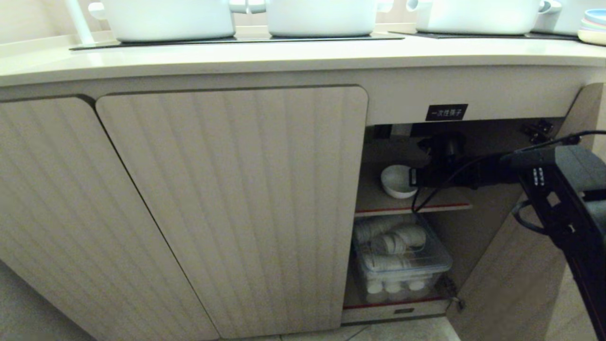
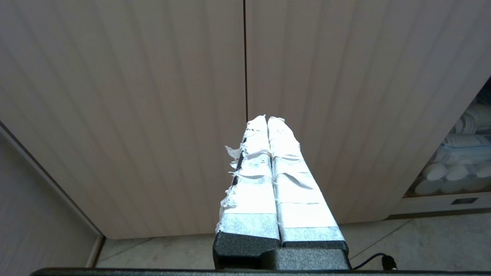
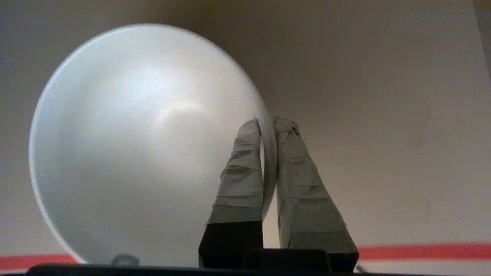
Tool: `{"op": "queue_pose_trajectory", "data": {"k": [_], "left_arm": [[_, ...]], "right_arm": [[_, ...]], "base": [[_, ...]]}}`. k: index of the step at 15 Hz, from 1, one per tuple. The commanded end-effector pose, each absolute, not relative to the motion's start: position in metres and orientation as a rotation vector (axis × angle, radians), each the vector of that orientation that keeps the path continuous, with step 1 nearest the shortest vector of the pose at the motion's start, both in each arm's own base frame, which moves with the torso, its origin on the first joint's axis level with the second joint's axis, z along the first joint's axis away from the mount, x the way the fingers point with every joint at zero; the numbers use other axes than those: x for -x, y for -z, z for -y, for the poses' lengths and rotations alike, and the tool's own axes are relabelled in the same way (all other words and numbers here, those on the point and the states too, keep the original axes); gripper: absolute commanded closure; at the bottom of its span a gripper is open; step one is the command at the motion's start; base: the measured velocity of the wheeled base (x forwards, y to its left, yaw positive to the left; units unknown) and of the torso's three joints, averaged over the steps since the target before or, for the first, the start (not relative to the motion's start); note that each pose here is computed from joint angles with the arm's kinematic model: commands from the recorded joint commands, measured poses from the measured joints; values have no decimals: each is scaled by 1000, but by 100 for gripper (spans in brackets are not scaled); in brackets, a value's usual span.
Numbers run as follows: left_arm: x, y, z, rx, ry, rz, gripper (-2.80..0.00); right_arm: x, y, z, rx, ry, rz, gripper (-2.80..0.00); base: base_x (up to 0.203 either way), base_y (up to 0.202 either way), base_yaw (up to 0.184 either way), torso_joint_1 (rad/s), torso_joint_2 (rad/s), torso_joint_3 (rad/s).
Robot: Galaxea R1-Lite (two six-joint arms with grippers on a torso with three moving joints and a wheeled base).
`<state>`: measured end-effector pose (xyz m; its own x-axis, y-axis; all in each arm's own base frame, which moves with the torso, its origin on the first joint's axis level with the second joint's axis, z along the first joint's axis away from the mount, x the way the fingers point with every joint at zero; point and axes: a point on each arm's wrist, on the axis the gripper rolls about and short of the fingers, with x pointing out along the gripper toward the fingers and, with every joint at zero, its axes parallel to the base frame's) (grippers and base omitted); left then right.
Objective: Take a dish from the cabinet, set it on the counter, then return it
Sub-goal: Take the bowl from the cabinet
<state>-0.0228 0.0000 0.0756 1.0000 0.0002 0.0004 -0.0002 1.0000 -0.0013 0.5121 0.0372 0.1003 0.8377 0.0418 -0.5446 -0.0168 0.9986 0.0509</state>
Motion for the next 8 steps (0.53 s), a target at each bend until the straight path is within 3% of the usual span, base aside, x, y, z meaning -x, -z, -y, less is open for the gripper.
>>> {"op": "queue_pose_trajectory", "data": {"k": [1,8], "left_arm": [[23,-76,0,2,0,1,0],[23,-76,0,2,-1,1,0]], "right_arm": [[-508,-109,-37,-52,-29,-577,0],[-489,-110,-35,-52,-29,-633,0]], "base": [[0,0,0,0,0,0],[0,0,0,0,0,0]]}}
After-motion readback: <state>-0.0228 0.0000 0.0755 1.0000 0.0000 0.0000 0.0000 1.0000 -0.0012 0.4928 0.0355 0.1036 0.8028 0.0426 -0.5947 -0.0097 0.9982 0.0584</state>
